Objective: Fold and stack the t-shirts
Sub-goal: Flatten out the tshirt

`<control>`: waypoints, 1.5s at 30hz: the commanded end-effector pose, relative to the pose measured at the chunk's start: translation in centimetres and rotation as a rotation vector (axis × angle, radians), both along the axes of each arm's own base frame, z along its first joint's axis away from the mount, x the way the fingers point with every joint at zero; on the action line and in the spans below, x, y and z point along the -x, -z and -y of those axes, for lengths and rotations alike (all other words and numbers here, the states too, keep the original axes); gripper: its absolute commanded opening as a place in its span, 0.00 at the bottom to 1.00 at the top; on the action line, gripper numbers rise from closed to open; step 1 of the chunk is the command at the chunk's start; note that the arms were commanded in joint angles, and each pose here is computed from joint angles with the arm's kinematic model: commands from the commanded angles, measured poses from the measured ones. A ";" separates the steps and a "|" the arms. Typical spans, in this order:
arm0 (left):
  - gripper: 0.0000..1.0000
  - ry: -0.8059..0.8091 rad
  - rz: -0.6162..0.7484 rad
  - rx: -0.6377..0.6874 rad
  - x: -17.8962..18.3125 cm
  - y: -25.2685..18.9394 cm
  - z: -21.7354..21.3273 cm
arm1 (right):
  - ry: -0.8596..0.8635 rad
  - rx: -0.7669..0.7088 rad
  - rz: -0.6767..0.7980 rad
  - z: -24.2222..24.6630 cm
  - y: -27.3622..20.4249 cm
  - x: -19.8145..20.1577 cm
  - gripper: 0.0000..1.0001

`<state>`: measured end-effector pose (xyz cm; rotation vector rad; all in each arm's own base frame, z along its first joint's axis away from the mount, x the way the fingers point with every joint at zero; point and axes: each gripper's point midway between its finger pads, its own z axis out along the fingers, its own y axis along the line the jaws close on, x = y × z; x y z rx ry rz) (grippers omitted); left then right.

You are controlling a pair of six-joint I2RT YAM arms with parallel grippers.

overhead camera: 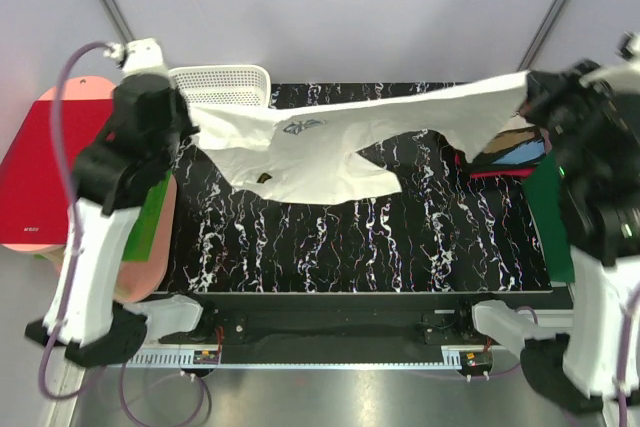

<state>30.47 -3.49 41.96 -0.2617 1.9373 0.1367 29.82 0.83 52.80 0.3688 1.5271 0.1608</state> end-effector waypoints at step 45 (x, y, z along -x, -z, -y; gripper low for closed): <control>0.00 0.266 -0.361 0.167 -21.5 20.6 10.1 | 0.016 0.085 -0.495 -2.8 30.7 -22.1 0.00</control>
